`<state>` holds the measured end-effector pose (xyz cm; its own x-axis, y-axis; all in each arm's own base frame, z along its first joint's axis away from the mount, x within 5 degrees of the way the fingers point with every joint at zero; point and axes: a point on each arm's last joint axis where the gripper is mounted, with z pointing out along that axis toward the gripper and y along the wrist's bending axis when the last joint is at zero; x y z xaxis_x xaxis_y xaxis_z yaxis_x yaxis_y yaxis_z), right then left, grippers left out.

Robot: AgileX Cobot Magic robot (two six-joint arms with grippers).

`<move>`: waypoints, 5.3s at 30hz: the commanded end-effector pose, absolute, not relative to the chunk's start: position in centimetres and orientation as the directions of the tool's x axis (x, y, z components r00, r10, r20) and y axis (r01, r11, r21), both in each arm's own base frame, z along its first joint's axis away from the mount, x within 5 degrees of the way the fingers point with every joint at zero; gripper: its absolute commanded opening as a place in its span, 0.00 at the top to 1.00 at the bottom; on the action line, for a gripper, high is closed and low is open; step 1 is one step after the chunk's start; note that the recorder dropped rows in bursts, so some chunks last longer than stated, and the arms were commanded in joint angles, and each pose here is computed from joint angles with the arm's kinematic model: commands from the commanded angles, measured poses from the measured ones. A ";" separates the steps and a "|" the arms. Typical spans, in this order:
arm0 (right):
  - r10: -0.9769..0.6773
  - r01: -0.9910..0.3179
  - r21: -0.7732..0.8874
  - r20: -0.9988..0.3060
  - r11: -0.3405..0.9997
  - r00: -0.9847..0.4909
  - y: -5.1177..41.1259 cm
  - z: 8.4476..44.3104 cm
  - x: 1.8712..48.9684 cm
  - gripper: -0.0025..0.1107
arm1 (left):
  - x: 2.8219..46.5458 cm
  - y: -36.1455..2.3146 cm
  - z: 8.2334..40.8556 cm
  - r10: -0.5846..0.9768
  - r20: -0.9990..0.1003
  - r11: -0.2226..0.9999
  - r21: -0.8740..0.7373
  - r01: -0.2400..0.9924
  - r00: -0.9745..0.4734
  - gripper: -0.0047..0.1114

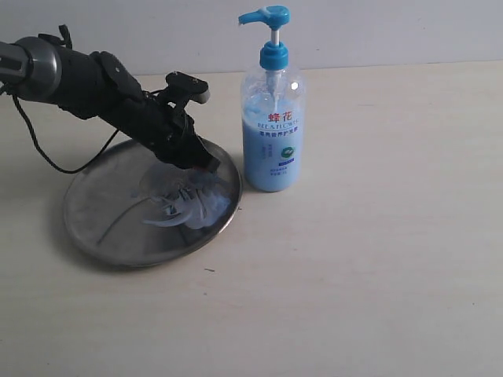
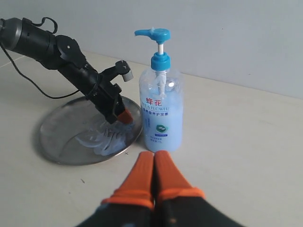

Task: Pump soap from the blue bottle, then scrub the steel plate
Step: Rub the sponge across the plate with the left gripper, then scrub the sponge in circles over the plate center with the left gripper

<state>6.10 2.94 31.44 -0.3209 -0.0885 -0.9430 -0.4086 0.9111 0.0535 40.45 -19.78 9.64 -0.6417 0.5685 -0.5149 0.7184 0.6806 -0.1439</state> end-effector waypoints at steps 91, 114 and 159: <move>-0.050 -0.420 0.102 -0.941 0.902 -0.334 3.2 31.4 5.9 0.98 | 38.5 -20.3 8.0 0.579 -0.344 0.699 -0.258 0.667 -0.739 0.96; -0.050 -0.420 0.102 -0.941 0.902 -0.334 3.2 31.4 5.9 0.98 | 39.7 -18.7 7.7 0.580 -0.329 0.770 -0.076 0.633 -0.745 0.96; -0.052 -0.420 0.102 -0.939 0.902 -0.339 3.2 31.4 5.9 0.98 | 38.4 -18.3 7.4 0.578 -0.184 0.786 -0.138 0.603 -0.795 0.96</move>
